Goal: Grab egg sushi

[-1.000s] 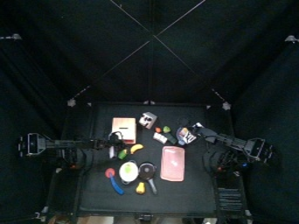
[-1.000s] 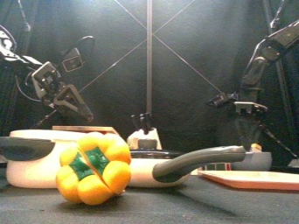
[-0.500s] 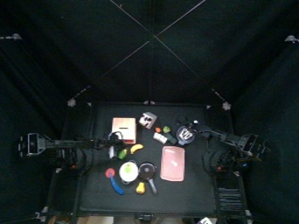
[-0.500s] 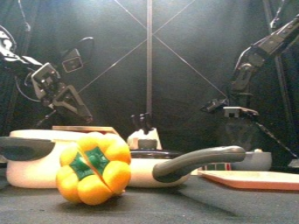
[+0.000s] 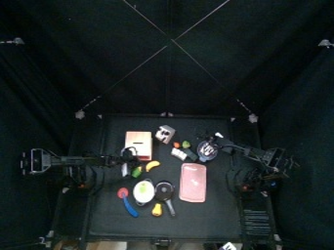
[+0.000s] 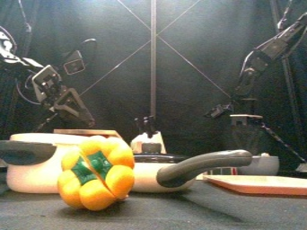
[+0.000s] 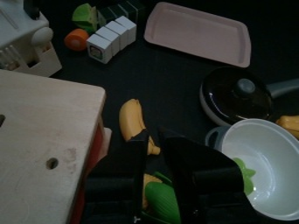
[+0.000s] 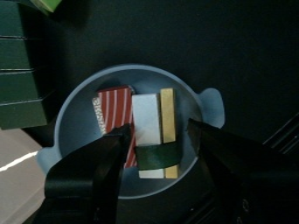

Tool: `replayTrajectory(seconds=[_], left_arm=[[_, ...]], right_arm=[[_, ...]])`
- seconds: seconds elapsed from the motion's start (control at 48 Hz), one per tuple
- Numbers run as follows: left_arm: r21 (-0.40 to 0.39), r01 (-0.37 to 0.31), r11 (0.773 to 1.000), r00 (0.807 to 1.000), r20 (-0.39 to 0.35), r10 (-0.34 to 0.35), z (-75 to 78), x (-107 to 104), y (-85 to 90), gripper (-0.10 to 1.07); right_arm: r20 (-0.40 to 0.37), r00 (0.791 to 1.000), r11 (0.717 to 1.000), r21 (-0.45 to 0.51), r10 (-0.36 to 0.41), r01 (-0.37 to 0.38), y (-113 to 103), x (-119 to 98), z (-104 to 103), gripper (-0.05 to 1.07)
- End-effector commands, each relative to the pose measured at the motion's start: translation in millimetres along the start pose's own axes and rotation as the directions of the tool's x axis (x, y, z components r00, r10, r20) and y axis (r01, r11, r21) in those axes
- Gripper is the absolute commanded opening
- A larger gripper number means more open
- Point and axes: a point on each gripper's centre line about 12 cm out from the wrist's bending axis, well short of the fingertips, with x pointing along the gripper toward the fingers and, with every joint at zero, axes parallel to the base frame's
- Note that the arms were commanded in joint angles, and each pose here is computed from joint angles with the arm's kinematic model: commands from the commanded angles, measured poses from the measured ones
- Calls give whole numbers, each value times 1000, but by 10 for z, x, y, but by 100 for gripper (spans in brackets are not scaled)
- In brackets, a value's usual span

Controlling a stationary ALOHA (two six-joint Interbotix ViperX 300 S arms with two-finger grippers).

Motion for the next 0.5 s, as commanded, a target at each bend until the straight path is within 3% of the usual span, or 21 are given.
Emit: replayTrajectory(seconds=[0.0,0.479], left_arm=[[-1,-1,1000,1000,12,1,41,5,7,63],[-1,-1,1000,1000,12,1,41,5,7,63]], right_arm=[[16,1000,1000,-5,1,0,11,-35,60,88],[-23,1000,1000,-24,-5,5,42,81,49,85]])
